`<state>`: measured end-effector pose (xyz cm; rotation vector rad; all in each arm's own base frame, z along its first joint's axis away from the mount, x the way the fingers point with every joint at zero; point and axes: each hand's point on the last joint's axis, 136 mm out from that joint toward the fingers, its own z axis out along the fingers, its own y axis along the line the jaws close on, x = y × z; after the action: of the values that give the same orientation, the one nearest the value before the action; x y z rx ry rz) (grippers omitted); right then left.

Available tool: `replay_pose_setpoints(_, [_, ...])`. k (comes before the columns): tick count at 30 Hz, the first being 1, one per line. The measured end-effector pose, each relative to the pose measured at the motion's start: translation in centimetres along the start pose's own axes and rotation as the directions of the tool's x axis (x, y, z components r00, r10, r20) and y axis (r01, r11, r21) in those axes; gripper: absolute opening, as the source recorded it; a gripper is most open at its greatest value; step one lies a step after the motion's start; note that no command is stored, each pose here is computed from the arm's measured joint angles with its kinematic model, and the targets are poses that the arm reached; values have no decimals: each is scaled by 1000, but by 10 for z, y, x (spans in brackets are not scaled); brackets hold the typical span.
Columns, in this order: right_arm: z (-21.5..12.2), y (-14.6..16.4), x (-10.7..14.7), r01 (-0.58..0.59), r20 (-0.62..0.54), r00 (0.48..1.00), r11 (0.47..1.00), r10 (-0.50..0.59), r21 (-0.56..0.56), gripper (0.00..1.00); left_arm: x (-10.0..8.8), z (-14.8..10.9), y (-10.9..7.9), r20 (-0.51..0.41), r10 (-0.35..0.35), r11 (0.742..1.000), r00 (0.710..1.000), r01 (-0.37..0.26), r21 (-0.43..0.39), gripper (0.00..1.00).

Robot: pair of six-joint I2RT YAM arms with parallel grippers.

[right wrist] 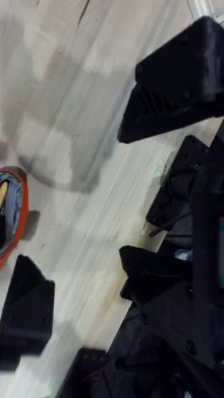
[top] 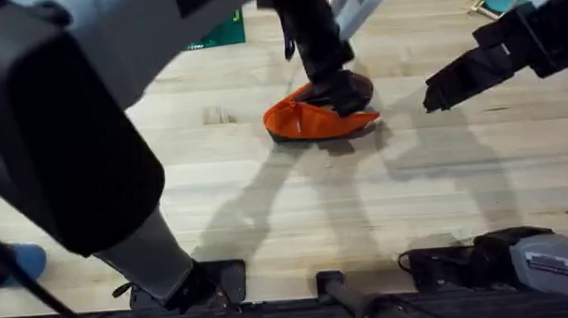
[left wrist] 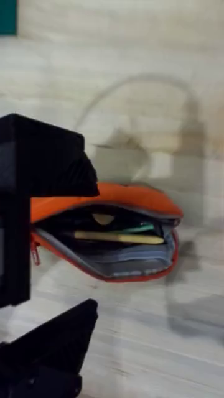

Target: Unzip the bag, pick up the pens from the table one at a time and place them inside, then zip the bag closed.

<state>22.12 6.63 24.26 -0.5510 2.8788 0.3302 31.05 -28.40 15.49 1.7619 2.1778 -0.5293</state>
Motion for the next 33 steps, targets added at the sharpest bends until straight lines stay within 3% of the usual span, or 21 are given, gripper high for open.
replay_pose_setpoints(6, [0, 0, 0, -5, -1, 1000, 1000, 5, 0, 996, -12, -42, 11, 38, -26, 998, 999, 28, -62, 996])
replay_pose_setpoints(20, [0, -1, -5, -103, 20, 994, 995, 103, 2, 996, 2, -150, 21, 209, -132, 952, 969, 183, -246, 996])
replay_pose_setpoints(26, [1, 3, -6, -141, 19, 990, 990, 141, -2, 996, 21, -170, 16, 215, -186, 937, 959, 239, -254, 996])
replay_pose_setpoints(33, [3, 16, -16, -133, 44, 990, 991, 133, -15, 996, 43, -180, 15, 244, -249, 936, 937, 298, -188, 997])
